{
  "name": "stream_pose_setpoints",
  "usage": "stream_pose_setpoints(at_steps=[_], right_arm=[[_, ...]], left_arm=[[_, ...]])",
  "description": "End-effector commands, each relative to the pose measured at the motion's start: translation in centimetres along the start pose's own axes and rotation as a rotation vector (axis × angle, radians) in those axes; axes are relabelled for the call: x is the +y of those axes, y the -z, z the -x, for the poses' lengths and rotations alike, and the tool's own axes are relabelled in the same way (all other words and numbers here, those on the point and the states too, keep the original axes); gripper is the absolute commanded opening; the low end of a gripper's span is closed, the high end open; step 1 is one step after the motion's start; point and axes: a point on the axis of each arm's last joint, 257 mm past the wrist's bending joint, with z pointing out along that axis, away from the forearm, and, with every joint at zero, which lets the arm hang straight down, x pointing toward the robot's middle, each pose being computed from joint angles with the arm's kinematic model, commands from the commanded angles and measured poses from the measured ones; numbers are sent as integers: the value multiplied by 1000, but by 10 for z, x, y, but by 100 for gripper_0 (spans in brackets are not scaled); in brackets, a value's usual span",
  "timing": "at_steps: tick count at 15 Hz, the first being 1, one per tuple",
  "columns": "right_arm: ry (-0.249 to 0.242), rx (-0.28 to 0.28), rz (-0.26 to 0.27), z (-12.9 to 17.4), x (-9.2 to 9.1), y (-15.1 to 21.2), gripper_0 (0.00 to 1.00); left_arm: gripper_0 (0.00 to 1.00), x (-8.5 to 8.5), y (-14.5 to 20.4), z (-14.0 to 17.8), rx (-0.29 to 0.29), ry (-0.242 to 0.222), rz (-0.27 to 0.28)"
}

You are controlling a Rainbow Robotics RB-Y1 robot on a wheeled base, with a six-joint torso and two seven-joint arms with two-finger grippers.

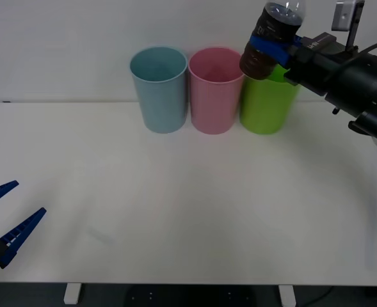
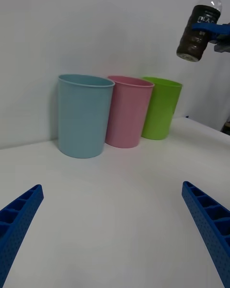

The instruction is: Grasp the object on the table and drop it into the matching bin: aluminum can to the light blue bin, PET bottle to the pink bin.

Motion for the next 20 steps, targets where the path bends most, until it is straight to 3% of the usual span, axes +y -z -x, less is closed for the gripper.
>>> stream_pose_setpoints(at_steps=[1, 10, 16, 20], right_arm=[[7, 10, -8, -4, -9, -29, 0], [60, 61, -120, -34, -42, -120, 0], [107, 84, -216, -48, -50, -149, 0], [147, 88, -236, -52, -49, -152, 0]], left_arm=[[100, 0, 0, 0, 0, 0, 0], [100, 0, 0, 0, 0, 0, 0], [100, 0, 0, 0, 0, 0, 0], [100, 0, 0, 0, 0, 0, 0]])
